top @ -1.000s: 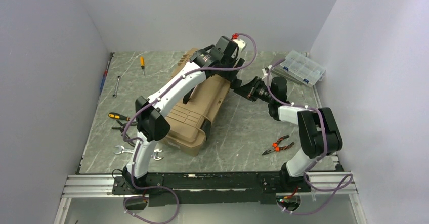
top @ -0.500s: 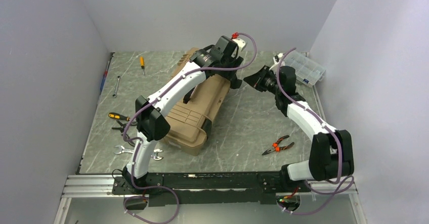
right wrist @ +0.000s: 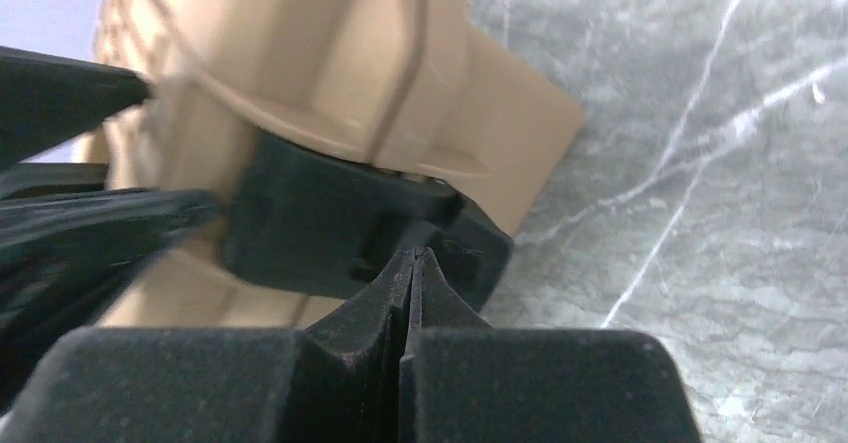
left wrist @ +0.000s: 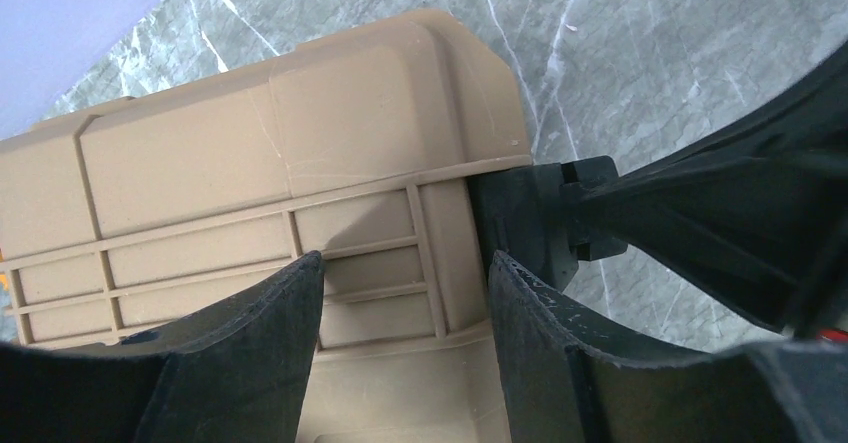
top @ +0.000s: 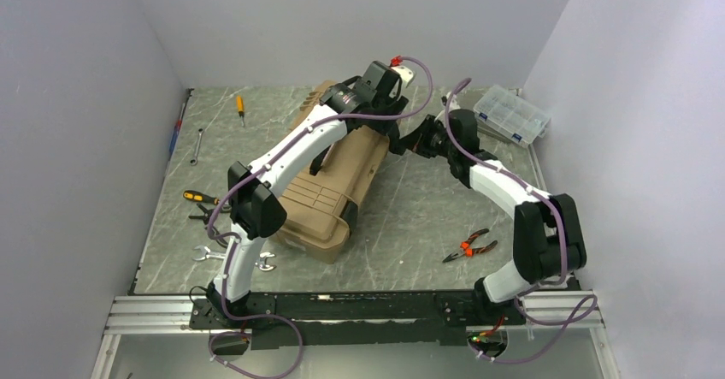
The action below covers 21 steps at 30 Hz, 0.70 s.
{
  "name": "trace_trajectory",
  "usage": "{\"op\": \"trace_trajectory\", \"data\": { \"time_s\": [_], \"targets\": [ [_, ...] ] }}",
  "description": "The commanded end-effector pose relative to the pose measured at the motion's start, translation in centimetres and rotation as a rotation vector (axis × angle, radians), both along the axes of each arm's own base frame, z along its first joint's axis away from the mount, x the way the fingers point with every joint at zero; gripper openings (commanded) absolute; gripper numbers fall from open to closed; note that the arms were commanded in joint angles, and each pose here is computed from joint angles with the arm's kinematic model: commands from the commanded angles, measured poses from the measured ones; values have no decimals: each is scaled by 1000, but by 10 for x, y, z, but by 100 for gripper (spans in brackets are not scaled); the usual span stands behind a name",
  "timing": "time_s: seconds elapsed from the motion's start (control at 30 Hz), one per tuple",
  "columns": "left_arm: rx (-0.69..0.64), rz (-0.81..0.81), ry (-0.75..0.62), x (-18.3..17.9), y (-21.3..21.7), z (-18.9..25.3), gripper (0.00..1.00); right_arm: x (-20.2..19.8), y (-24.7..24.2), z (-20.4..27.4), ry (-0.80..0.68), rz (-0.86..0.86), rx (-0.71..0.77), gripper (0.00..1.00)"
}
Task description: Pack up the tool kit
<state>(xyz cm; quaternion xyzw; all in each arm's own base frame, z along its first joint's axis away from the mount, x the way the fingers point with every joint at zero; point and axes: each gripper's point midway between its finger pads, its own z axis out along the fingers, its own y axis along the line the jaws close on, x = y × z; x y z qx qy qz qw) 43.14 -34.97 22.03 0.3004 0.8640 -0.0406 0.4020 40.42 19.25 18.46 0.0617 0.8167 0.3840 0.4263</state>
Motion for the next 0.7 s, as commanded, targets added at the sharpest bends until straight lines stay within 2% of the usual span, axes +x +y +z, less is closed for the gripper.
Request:
{"op": "trace_trajectory", "data": {
  "time_s": [0.0, 0.4, 0.67],
  "targets": [
    [201, 16, 336, -22, 32, -137, 65, 7, 6, -24, 47, -8, -16, 0],
    [192, -1, 349, -26, 31, -139, 62, 12, 33, -62, 120, 31, -23, 0],
    [180, -7, 361, -28, 28, -141, 61, 5, 41, -68, 146, 2, -57, 0]
  ]
}}
